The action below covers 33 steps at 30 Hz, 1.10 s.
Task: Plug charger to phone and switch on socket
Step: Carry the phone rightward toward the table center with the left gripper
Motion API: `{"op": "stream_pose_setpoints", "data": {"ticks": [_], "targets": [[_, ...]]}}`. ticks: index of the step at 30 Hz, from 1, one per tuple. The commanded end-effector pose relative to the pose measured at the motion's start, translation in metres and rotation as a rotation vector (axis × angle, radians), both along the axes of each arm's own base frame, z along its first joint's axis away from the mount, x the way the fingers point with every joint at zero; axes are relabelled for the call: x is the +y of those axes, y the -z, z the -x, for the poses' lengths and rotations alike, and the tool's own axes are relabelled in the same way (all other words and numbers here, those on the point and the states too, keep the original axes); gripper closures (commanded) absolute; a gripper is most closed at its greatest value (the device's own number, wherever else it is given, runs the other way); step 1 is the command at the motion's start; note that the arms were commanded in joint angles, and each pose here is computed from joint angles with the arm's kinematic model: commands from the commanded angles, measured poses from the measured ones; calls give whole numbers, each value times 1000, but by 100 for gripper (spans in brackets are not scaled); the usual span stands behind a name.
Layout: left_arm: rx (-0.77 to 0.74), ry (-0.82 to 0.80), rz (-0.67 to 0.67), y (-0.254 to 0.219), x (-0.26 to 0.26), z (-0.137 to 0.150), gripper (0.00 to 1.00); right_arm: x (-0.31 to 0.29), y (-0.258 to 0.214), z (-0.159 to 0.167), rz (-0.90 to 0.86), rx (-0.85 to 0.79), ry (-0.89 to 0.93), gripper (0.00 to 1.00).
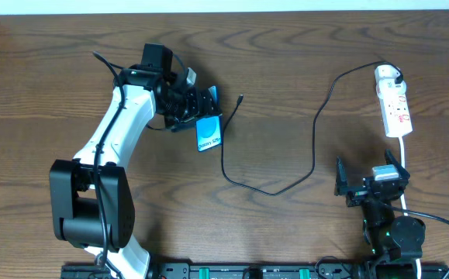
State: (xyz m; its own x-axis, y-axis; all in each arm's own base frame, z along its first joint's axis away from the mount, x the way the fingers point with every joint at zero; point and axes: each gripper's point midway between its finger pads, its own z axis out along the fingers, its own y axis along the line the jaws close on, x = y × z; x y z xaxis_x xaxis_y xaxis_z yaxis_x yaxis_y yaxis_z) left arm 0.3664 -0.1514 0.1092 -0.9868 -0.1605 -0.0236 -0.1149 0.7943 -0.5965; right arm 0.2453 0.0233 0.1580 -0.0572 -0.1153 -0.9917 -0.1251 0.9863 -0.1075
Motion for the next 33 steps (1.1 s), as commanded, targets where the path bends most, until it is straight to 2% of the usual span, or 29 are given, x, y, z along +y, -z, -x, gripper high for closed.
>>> {"op": "stream_pose_setpoints", "data": {"ticks": [1,6,11,24,33], "targets": [[30,-27,106,-18,-14,1,24,0,0,0,-8,1,0,1],[65,-46,161,-24,-20,4,24,0,0,0,-8,1,1,1],[69,-15,276,-39,-34,5,24,0,0,0,-8,1,0,1],[171,-132,314,-43,-37,2,24,0,0,0,-8,1,0,1],[238,-121,438,-61,-49,8,24,0,0,0,-8,1,0,1]]}}
